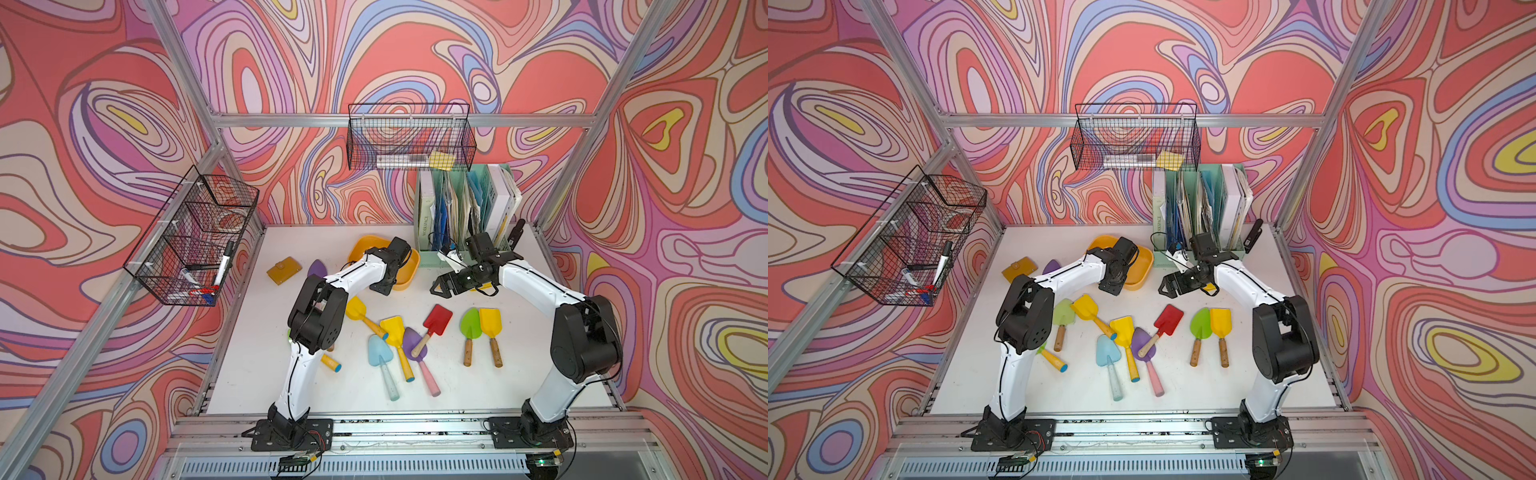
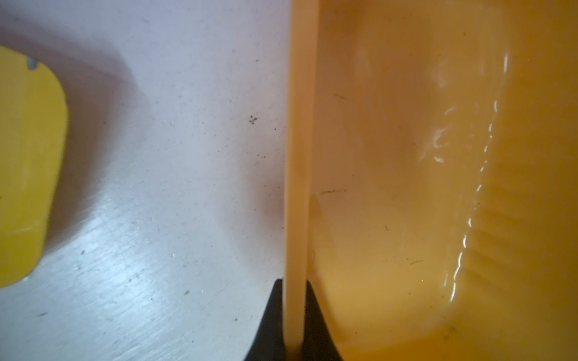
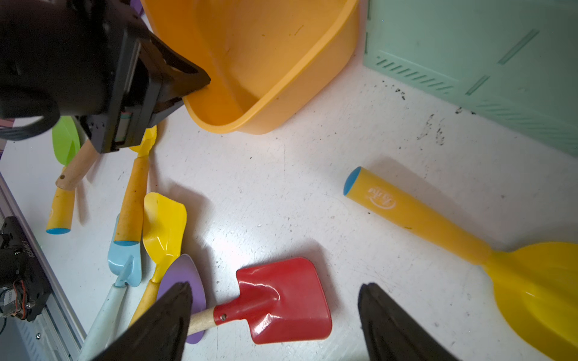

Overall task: Put the shovel into the storage box
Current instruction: Pick up the storage box at the center of the board.

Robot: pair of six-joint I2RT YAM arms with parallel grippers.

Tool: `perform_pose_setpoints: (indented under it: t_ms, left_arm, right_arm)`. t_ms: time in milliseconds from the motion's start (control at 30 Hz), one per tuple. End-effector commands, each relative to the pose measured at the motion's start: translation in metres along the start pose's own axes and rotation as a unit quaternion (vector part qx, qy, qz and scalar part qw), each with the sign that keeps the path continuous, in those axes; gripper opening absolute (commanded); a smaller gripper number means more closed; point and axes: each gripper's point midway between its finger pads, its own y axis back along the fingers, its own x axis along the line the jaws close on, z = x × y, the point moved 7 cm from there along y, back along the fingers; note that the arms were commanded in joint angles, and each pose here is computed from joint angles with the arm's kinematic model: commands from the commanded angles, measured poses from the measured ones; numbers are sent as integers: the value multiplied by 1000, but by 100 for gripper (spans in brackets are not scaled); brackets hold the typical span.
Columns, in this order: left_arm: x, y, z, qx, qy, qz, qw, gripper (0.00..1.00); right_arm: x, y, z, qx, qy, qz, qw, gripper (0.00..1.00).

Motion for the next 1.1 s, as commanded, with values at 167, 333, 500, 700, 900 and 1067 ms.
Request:
perform_pose_setpoints:
  t_ms: [167,333,500,700,900,1067]
  left_arm:
    - [10,13,19,-12,-28,20,999,0]
    - [11,23,44,17,-133,26,991,0]
    - [19,15,57,87,-261,35,961,0]
    - [5,11,50,146,-443,53,883,0]
    - [9,16,53,151,-520,63,839,0]
    - [28,13,53,158,-541,63,824,0]
  right_arm:
    - [6,4,1,-9,4,13,1000,84]
    - [10,14,4,-20,-2,9,1000,84]
    - [15,25,5,-29,-8,5,1000,84]
    - [17,33,4,-30,-33,-5,999,84]
    - [17,41,1,-27,-71,-26,997,84]
    - [20,52,-4,-32,-93,-41,994,84]
